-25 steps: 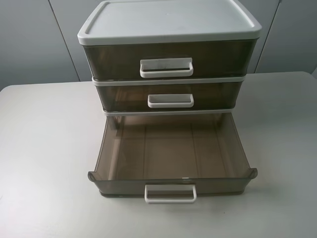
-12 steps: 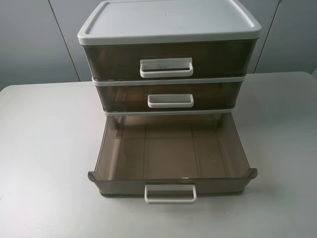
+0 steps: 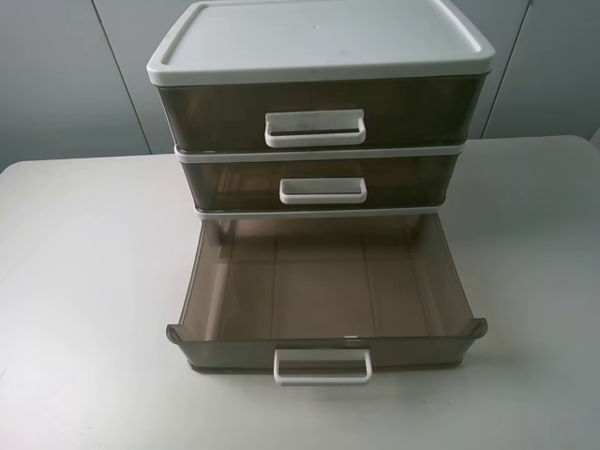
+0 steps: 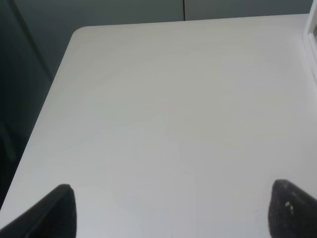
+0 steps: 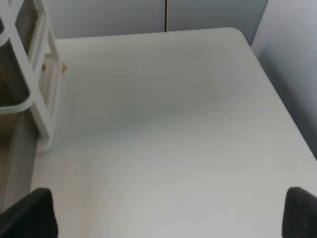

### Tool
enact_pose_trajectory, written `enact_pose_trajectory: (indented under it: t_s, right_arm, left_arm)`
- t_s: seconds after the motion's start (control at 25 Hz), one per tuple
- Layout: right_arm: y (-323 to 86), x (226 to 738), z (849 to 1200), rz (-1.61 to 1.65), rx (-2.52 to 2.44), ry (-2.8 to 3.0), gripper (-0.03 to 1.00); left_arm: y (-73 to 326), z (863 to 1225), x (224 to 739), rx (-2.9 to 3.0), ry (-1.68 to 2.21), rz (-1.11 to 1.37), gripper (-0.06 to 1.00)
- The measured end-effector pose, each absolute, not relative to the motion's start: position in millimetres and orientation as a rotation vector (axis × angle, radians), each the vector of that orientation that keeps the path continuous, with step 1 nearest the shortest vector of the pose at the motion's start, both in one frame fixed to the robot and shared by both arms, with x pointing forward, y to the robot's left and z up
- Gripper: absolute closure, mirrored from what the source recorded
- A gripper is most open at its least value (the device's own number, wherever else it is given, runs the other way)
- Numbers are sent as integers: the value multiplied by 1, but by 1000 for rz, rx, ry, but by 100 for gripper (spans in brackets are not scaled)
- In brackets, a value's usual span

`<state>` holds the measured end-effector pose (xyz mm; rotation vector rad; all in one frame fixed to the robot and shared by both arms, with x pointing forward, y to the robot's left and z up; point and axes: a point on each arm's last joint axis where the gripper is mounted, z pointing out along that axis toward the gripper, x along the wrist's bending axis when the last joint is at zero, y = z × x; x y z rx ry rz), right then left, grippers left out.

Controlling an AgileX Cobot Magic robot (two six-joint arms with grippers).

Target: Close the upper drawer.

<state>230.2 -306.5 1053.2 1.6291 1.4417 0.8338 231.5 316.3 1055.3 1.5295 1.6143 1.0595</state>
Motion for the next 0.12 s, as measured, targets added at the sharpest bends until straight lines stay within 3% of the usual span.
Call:
enact_pose_trajectory:
  t_s: [0.12]
  right_arm:
    - [-306, 230, 1053, 845, 1630, 1447, 28]
  left_arm:
    - [316, 1055, 231, 1530, 1614, 1059, 20]
